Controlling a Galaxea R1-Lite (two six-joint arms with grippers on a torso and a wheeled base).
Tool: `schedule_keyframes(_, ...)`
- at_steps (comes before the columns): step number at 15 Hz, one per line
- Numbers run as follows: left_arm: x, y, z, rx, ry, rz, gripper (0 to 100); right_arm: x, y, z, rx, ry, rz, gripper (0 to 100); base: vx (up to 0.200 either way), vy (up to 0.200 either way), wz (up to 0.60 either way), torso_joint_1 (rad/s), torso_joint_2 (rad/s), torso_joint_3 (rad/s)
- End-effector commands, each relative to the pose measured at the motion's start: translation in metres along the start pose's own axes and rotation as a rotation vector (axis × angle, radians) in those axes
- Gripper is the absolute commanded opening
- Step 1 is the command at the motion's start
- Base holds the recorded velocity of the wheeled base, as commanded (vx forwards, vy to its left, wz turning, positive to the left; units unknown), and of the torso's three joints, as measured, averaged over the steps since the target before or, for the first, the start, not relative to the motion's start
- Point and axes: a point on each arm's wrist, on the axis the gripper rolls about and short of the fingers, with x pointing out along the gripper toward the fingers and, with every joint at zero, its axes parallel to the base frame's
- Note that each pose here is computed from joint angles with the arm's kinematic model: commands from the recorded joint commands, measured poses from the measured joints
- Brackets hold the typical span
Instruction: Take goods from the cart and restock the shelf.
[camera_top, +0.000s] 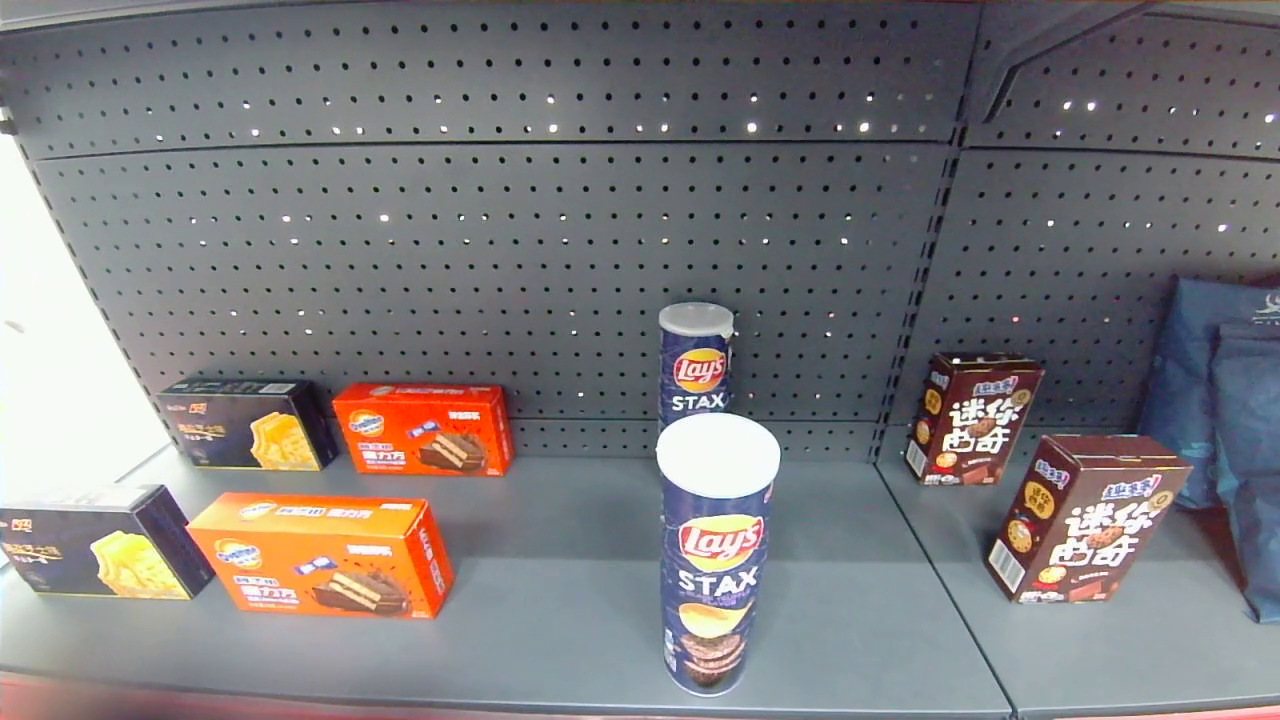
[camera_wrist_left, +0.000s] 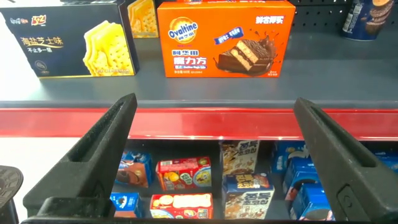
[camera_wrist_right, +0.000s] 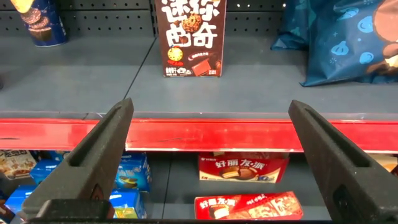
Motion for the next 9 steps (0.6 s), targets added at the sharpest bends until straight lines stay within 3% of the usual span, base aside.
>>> schedule_keyframes(1,0.0001,0.0000,0.0000,0.000,0.001,0.000,100,0.0001,0.0000,0.0000,-0.001,0.001,0.000,100,0.000,0.000,0.00,0.000,0.00,0.000)
schedule_keyframes(9,0.0001,0.0000,0.0000,0.000,0.001,0.000,100,0.0001,0.0000,-0.0001,-0.001,0.003,-0.001,100,0.000,0.000,0.00,0.000,0.00,0.000)
